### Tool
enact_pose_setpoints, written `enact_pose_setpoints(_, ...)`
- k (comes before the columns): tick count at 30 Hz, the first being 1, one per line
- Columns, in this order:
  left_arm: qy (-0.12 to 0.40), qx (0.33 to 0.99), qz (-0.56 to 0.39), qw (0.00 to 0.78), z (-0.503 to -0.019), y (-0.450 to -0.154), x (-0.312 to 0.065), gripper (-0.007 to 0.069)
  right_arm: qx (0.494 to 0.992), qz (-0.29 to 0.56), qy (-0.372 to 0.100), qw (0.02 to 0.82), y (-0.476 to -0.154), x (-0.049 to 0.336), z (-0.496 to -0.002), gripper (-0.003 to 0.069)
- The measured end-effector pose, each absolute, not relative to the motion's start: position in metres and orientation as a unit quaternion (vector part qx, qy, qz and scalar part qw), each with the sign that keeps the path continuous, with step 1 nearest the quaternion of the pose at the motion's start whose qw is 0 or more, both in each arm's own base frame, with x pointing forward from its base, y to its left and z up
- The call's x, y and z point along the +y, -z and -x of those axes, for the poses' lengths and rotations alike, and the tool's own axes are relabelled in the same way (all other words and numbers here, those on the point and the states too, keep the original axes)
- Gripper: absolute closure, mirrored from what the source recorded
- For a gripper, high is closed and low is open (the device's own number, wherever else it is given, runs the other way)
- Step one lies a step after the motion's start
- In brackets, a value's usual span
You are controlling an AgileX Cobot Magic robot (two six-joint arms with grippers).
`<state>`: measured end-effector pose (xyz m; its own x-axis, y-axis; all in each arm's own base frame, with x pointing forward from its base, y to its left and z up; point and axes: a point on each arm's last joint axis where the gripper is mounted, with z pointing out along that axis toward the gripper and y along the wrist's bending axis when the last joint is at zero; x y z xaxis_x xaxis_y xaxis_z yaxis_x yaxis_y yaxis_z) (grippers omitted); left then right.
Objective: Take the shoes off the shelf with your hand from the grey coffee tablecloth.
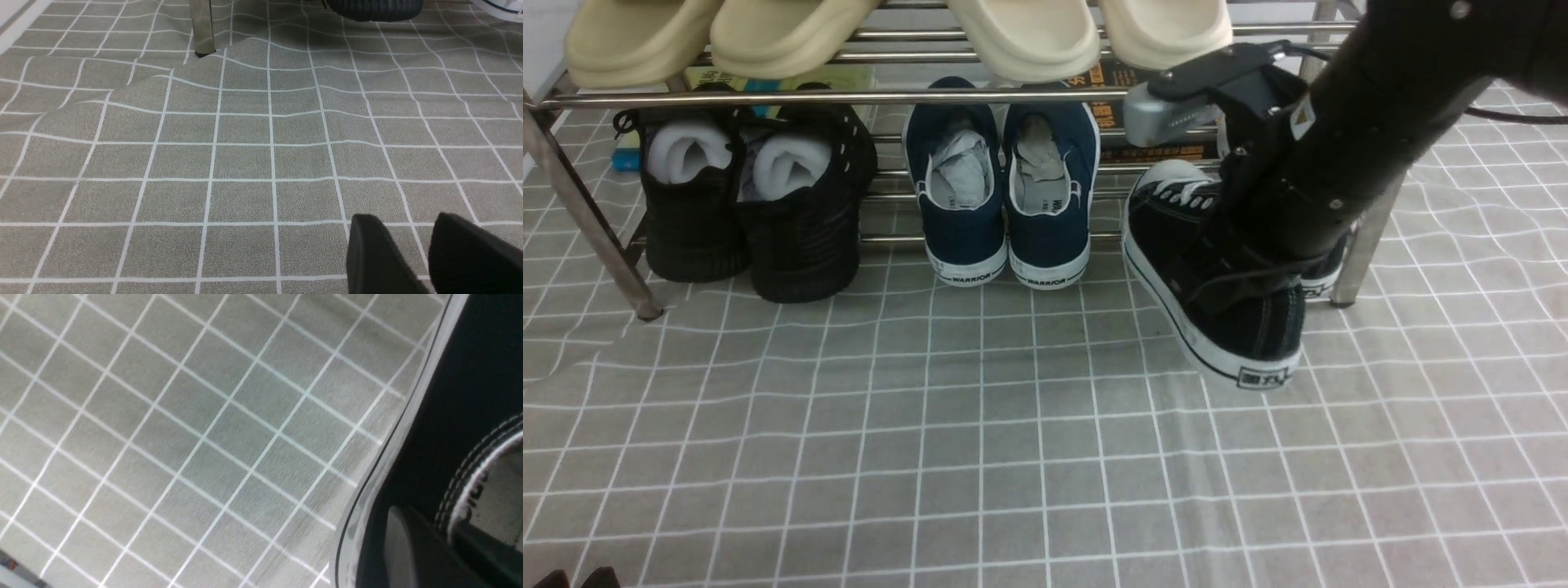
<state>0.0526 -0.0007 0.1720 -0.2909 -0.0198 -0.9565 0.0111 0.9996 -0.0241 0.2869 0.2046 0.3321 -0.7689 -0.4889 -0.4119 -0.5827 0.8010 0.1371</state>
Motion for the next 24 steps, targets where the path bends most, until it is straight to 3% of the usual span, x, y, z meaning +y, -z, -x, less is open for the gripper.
enact_pose_setpoints(9,0.013,0.803,0.003,0.595,-0.053,-0.172,-0.001,0.0386,0.944,0.276,-0.126,0.131,-0.287,0.219,-0.248,0.0648)
enact_pose_setpoints(24,0.013,0.803,0.003,0.595,-0.053,-0.172,-0.001,0.0386,0.936,0.281,-0.107,0.185,-0.251,0.228,-0.265,0.0629)
